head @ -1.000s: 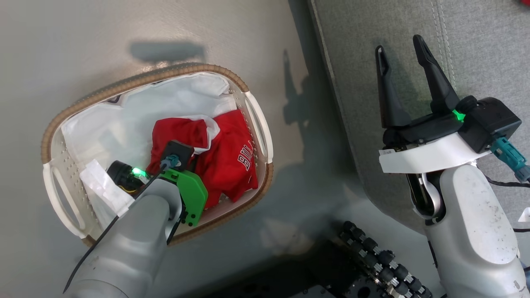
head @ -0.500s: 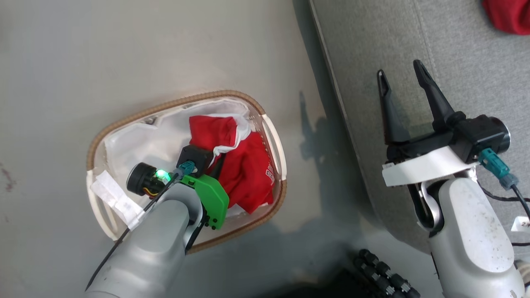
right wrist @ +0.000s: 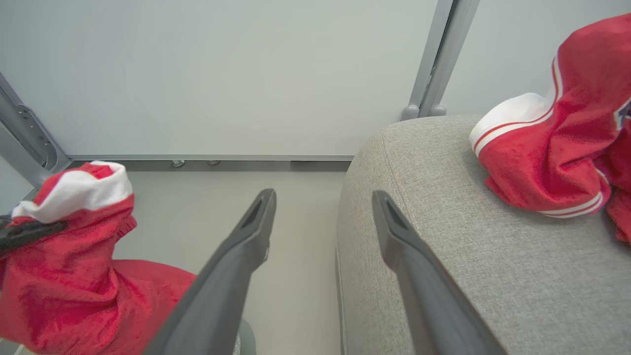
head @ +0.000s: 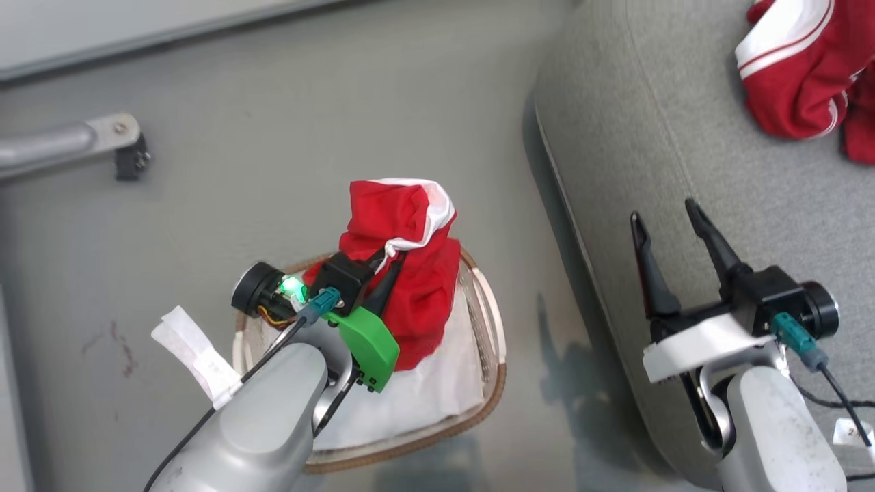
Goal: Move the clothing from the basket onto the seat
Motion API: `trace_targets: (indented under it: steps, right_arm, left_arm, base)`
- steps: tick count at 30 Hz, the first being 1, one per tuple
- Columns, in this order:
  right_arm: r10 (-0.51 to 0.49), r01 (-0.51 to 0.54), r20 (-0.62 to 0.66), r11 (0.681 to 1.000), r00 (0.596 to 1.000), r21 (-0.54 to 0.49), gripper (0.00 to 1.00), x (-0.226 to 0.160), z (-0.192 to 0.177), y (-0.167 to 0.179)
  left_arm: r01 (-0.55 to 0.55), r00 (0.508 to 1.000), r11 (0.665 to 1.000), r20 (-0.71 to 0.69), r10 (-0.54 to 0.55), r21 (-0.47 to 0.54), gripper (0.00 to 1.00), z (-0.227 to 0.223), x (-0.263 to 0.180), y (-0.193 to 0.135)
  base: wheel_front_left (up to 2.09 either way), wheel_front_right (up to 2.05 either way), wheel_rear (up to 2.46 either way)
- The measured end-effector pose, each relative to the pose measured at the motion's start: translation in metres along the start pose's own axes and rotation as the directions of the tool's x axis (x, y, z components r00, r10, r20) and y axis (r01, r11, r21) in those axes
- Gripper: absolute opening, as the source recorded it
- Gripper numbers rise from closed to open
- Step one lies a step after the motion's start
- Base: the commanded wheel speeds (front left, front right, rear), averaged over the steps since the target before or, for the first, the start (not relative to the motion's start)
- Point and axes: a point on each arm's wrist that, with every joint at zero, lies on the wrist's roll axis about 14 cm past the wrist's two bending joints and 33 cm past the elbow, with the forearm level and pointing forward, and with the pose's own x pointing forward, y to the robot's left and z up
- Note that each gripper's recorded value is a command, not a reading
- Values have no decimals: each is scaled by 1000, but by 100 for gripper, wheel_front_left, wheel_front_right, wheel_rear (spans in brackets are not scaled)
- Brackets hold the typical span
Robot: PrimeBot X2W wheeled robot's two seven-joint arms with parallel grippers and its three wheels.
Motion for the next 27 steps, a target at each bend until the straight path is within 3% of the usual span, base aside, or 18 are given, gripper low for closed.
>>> trace_targets:
  steps: [7,16,24,27]
  right_arm:
    - [42,-43,69,999,997,13,100,-24,30,17]
    - [100,-102,182,995,978,3,100,-47,72,39]
    - [206,-208,264,978,942,-22,100,-55,103,75]
    - [254,-256,290,966,923,-32,100,-55,114,92]
  left_arm:
    - [-42,988,976,153,9,213,0,82,-29,5]
    - [-140,951,872,309,-13,469,0,189,-70,1]
    - [-214,910,777,410,-62,593,0,267,-100,-21]
    - [-220,903,763,423,-77,608,0,279,-105,-28]
  base:
    - [0,0,0]
    - [0,0,0]
    - [0,0,0]
    - [0,0,0]
